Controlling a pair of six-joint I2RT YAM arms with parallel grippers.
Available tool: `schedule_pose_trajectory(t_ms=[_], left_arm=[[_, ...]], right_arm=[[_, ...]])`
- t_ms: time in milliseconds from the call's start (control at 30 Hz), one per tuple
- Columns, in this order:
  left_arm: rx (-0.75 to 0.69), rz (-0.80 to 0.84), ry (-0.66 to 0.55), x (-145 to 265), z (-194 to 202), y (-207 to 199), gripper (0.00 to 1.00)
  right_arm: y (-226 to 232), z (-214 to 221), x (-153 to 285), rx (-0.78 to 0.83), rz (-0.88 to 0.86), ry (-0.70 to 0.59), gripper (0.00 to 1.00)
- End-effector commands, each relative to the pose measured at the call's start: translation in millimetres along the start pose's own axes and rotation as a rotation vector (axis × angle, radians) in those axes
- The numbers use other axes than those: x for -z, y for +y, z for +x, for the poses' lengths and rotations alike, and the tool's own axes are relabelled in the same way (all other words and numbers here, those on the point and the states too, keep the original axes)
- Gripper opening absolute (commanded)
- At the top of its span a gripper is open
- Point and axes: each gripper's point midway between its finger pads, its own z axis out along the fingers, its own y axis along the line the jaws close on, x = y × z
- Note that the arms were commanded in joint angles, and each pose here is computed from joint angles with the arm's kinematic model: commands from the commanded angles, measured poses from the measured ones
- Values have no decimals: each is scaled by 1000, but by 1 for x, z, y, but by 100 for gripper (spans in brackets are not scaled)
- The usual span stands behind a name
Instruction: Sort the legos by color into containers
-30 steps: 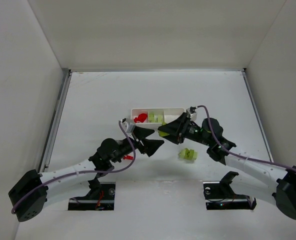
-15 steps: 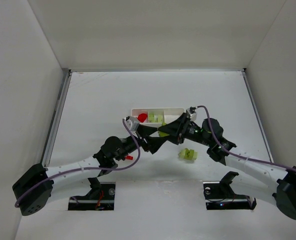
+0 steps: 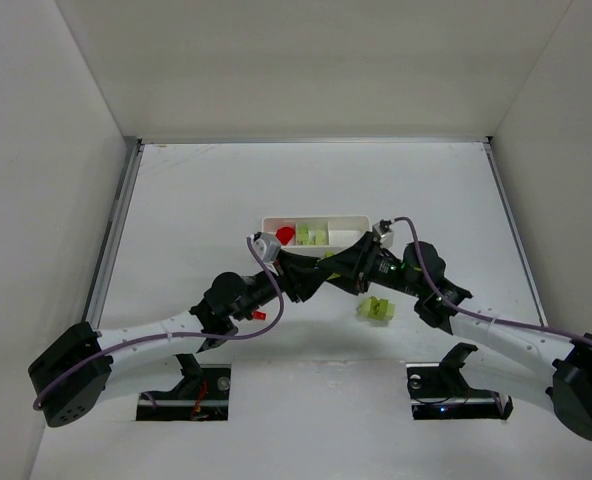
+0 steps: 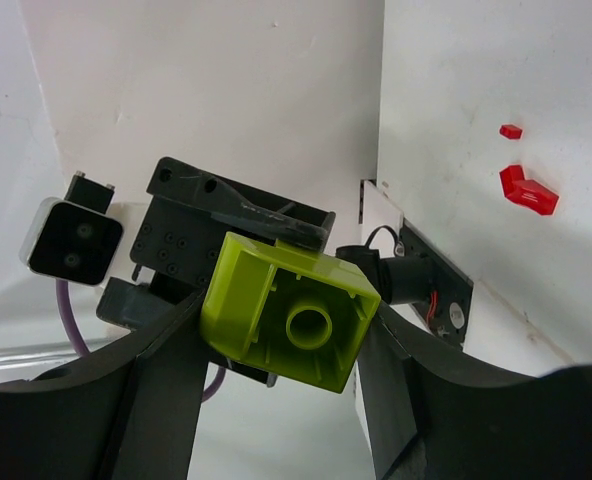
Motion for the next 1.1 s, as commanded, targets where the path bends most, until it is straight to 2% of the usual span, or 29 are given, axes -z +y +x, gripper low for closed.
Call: schedule_pose_trajectory(t_ms=[0, 433, 767, 967, 1067], left_arm=[[-17, 62, -111, -7, -37, -19, 40], [-18, 73, -51, 0, -26, -19, 27], [-22, 64, -36, 6, -26, -15, 23], [-23, 9, -36, 14, -26, 0, 22], [-18, -19, -51, 18, -30, 8, 22]], right_arm=[[18, 2, 4, 11, -76, 2, 39], [27, -12, 15, 22, -101, -40, 39], [28, -21, 18, 28, -103, -53, 39], [25, -24, 18, 40, -86, -50, 39], [19, -36, 17, 75, -54, -89, 39]])
